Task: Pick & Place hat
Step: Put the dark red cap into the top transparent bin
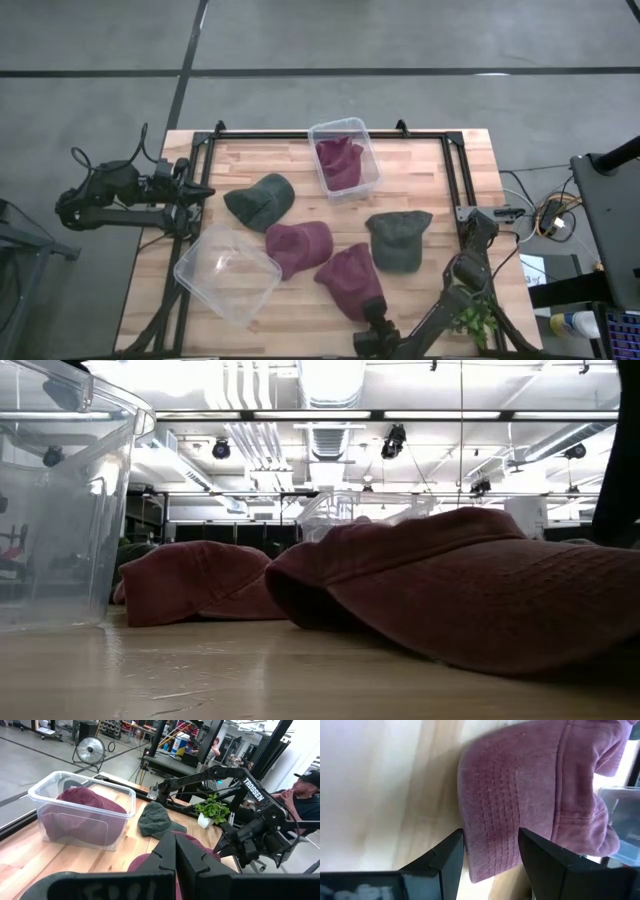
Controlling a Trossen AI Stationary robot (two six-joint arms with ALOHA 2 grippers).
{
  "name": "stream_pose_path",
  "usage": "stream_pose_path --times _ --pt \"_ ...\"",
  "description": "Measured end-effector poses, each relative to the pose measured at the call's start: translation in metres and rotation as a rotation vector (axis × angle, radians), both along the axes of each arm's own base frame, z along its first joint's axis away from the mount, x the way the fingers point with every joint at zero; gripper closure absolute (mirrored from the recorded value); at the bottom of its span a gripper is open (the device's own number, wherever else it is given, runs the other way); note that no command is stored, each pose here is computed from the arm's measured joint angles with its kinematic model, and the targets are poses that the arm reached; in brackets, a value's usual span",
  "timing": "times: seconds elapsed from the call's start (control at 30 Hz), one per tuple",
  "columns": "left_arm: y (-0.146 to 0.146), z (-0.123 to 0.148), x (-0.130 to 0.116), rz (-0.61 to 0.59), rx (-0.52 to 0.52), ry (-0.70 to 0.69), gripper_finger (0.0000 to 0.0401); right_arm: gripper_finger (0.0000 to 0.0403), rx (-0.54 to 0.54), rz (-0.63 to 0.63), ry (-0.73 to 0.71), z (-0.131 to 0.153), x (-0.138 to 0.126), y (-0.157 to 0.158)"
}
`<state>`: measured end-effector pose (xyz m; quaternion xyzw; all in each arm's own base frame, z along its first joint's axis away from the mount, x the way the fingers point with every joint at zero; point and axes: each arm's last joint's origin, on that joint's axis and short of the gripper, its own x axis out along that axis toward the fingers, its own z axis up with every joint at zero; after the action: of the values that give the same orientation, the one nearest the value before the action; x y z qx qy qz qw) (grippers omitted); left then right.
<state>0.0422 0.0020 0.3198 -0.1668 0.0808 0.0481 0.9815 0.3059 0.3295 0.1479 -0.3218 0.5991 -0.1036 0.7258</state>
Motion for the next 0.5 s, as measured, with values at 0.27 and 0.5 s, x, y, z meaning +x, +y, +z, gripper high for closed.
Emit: stream_pose_path --times 0.27,0.5 --pt "0.0000 0.0000 0.0000 0.001 -0.010 -0.001 0.0401 0.0220 0.004 -0.008 0.029 -0.0048 -0.0028 -0.0007" --pt "0.0000 0.0000 0.0000 0.001 -0.010 -0.001 0.0401 0.0220 0.046 -0.008 0.010 0.0038 -0.0019 0.0053"
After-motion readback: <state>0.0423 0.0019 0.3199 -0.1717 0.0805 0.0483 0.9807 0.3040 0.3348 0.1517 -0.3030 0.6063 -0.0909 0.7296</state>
